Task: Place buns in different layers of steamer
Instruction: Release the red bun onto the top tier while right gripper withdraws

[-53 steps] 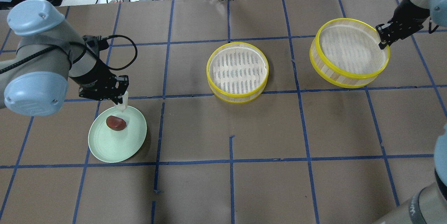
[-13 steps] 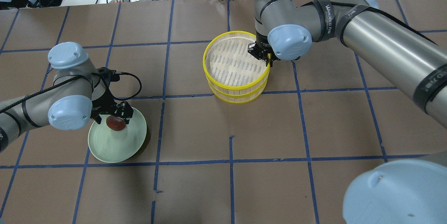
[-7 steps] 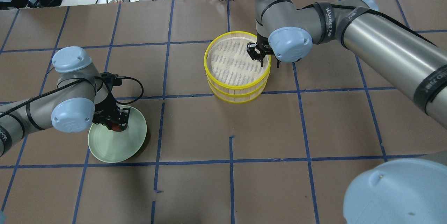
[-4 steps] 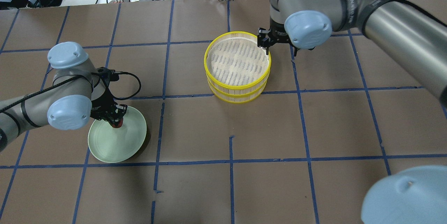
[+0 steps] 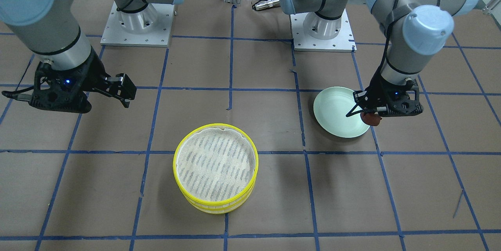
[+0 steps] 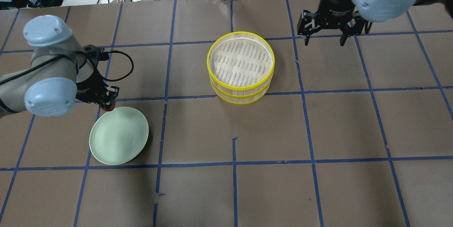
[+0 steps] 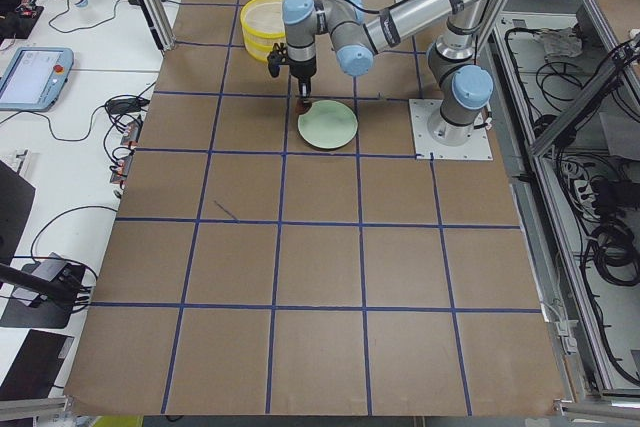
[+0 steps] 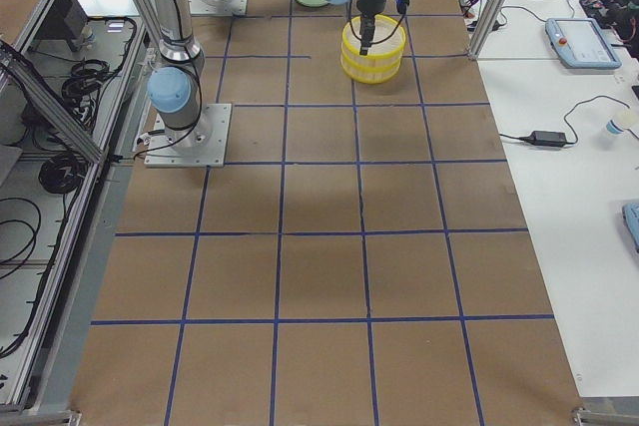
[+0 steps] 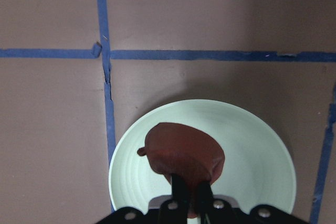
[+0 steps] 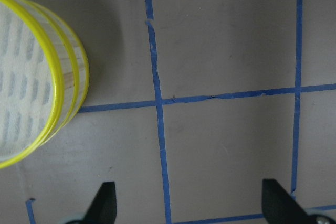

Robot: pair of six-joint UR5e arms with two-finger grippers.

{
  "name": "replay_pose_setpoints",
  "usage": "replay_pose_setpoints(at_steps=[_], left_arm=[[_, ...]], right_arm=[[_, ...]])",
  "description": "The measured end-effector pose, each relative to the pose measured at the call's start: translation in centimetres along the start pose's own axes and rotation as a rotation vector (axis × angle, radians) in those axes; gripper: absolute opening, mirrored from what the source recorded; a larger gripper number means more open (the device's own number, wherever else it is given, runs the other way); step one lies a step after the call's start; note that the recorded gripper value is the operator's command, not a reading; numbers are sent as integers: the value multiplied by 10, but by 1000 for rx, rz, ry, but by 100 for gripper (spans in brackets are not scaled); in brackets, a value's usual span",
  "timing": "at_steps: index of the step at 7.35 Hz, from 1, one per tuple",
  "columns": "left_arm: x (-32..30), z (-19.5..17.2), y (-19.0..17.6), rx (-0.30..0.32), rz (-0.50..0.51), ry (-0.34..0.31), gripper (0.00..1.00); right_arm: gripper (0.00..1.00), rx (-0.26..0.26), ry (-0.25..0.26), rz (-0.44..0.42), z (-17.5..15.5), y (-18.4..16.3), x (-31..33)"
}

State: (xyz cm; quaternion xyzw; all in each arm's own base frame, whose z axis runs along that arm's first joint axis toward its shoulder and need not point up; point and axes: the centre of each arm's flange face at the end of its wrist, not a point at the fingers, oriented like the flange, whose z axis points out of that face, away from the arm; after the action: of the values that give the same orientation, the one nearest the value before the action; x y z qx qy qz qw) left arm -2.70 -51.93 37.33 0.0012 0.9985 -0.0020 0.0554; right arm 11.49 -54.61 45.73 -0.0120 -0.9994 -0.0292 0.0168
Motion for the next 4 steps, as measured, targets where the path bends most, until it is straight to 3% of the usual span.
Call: replay_pose_setpoints(at_steps=[2, 4], left_arm=[[55, -59, -22, 75, 12, 12, 10], [130, -79, -48, 169, 3, 104, 10]], right_arm=[[100, 4, -75, -10, -23, 15, -2], [100, 20, -98, -4, -36, 25, -2]])
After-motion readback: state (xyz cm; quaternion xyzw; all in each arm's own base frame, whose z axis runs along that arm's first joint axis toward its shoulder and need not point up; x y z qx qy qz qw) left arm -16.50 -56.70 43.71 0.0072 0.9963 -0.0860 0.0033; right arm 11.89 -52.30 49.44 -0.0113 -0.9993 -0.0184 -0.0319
